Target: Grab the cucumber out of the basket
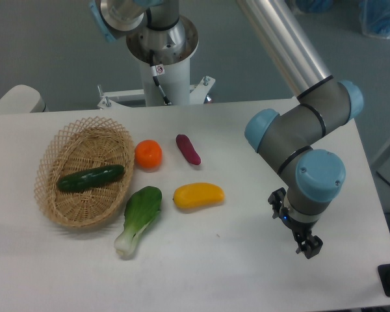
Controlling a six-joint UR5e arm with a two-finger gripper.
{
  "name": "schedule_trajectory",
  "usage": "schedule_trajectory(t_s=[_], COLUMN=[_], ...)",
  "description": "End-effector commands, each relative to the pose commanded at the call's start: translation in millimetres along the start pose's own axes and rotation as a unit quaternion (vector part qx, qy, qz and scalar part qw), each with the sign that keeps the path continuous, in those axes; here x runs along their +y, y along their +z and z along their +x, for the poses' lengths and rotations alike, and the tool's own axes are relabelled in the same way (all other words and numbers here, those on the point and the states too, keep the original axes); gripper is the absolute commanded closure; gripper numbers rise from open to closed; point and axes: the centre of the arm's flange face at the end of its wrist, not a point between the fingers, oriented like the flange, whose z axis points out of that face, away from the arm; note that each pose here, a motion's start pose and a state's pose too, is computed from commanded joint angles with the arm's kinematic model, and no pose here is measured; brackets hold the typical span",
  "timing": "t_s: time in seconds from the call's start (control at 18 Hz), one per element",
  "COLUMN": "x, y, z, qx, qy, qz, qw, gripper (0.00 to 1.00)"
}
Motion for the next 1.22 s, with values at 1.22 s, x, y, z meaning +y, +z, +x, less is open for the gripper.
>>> schedule_trajectory(t_s=[1.22], x=[-74.4], y=[-15.8], z=[57.9], qx=[0.021], qy=[-0.034], qz=[0.03], qw=[0.9987], gripper=[0.0])
